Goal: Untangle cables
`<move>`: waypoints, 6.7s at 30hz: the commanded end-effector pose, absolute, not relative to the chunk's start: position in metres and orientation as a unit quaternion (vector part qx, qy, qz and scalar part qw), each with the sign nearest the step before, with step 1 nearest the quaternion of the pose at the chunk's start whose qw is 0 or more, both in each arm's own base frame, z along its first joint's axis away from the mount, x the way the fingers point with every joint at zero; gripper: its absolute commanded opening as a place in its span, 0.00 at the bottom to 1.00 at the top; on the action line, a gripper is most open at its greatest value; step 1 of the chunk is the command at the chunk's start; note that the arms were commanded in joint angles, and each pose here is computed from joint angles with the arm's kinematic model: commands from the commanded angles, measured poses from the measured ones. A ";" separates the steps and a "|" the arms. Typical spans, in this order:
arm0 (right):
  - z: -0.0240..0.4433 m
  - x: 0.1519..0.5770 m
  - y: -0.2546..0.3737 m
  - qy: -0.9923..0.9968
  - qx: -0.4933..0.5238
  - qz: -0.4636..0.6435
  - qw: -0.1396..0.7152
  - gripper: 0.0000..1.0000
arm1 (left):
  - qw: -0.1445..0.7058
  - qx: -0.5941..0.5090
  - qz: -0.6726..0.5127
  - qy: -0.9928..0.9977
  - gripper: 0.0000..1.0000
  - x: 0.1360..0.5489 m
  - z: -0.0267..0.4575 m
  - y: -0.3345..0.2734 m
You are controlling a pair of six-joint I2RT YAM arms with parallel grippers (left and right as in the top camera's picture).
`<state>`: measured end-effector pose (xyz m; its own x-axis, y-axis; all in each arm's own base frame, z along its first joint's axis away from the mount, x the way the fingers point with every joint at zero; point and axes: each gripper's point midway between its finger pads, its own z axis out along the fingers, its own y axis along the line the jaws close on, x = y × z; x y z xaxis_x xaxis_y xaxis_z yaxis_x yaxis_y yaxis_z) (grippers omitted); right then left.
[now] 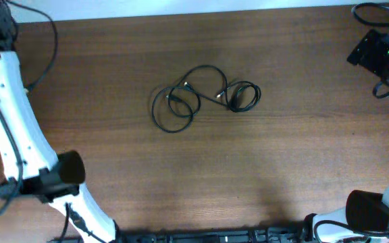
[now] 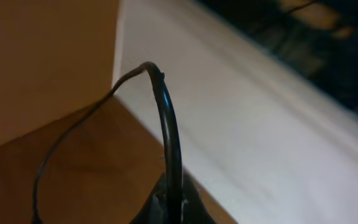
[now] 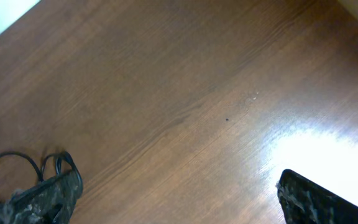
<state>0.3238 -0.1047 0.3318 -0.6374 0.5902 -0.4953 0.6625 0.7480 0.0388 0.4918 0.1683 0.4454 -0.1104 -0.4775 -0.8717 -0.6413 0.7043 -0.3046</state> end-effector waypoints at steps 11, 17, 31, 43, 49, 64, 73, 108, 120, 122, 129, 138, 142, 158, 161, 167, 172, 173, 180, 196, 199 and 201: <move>0.336 0.321 -0.107 0.898 0.353 -0.078 0.253 1.00 | 0.444 -0.368 0.167 0.800 0.86 0.589 0.246 0.265; 0.336 0.320 -0.107 0.898 0.353 -0.078 0.253 1.00 | 0.366 -0.361 0.162 0.842 0.79 0.565 0.215 0.253; 0.336 0.321 -0.107 0.897 0.353 -0.078 0.253 1.00 | 0.158 -0.359 0.147 0.908 0.42 0.530 0.036 0.254; 0.336 0.320 -0.107 0.898 0.353 -0.078 0.253 1.00 | 0.077 -0.704 -0.188 0.681 0.00 0.547 0.032 0.198; 0.336 0.321 -0.107 0.898 0.353 -0.078 0.253 1.00 | 0.113 -0.673 -0.178 0.709 0.36 0.550 0.035 0.217; 0.336 0.320 -0.107 0.898 0.353 -0.078 0.253 1.00 | 0.203 -0.230 -0.257 0.916 0.99 0.551 0.174 0.088; 0.336 0.321 -0.107 0.898 0.353 -0.078 0.253 1.00 | 0.057 0.101 -0.098 0.988 0.99 0.506 0.100 -0.078; 0.336 0.321 -0.107 0.898 0.353 -0.078 0.253 1.00 | 0.159 0.130 -0.144 0.968 0.00 0.449 0.170 -0.136; 0.336 0.320 -0.107 0.898 0.353 -0.078 0.253 1.00 | 0.491 0.160 -0.345 0.784 0.00 0.378 0.472 -0.173; 0.336 0.321 -0.107 0.897 0.353 -0.078 0.253 1.00 | 0.464 0.157 -0.349 0.799 0.00 0.378 0.457 -0.179; 0.336 0.320 -0.107 0.898 0.353 -0.078 0.253 1.00 | 0.330 0.016 -0.134 0.934 0.00 0.402 0.326 -0.160; 0.336 0.320 -0.107 0.898 0.353 -0.078 0.253 1.00 | 0.189 0.038 -0.060 0.979 0.42 0.381 0.252 -0.146; 0.336 0.320 -0.107 0.898 0.353 -0.078 0.253 1.00 | 0.144 0.072 -0.078 0.984 0.52 0.362 0.244 -0.152; 0.336 0.320 -0.107 0.898 0.353 -0.078 0.253 1.00 | -0.105 0.182 -0.034 0.977 0.49 0.357 0.026 -0.185; 0.336 0.320 -0.107 0.898 0.353 -0.078 0.253 1.00 | -0.099 0.182 -0.035 0.978 0.42 0.363 0.014 -0.188; 0.336 0.320 -0.107 0.898 0.353 -0.078 0.253 1.00 | -0.102 0.183 -0.034 0.977 0.24 0.360 0.008 -0.188; 0.336 0.320 -0.107 0.898 0.353 -0.078 0.253 1.00 | -0.094 0.163 -0.036 0.981 0.00 0.368 0.025 -0.190; 0.336 0.320 -0.107 0.898 0.353 -0.078 0.253 1.00 | -0.077 0.164 -0.053 0.982 0.00 0.377 0.056 -0.199; 0.336 0.320 -0.107 0.898 0.353 -0.078 0.253 1.00 | 0.160 0.243 -0.335 0.896 0.00 0.391 0.305 -0.274; 0.341 0.343 -0.018 0.921 0.264 0.174 0.230 0.96 | 0.285 0.164 -0.170 0.929 0.00 0.402 0.336 -0.256; 0.345 0.323 0.085 0.932 0.078 0.313 0.166 0.82 | 0.285 0.153 -0.172 0.930 0.00 0.403 0.336 -0.256; 0.330 0.319 0.121 0.944 0.033 0.290 0.151 0.94 | 0.286 0.146 -0.170 0.932 0.00 0.405 0.336 -0.252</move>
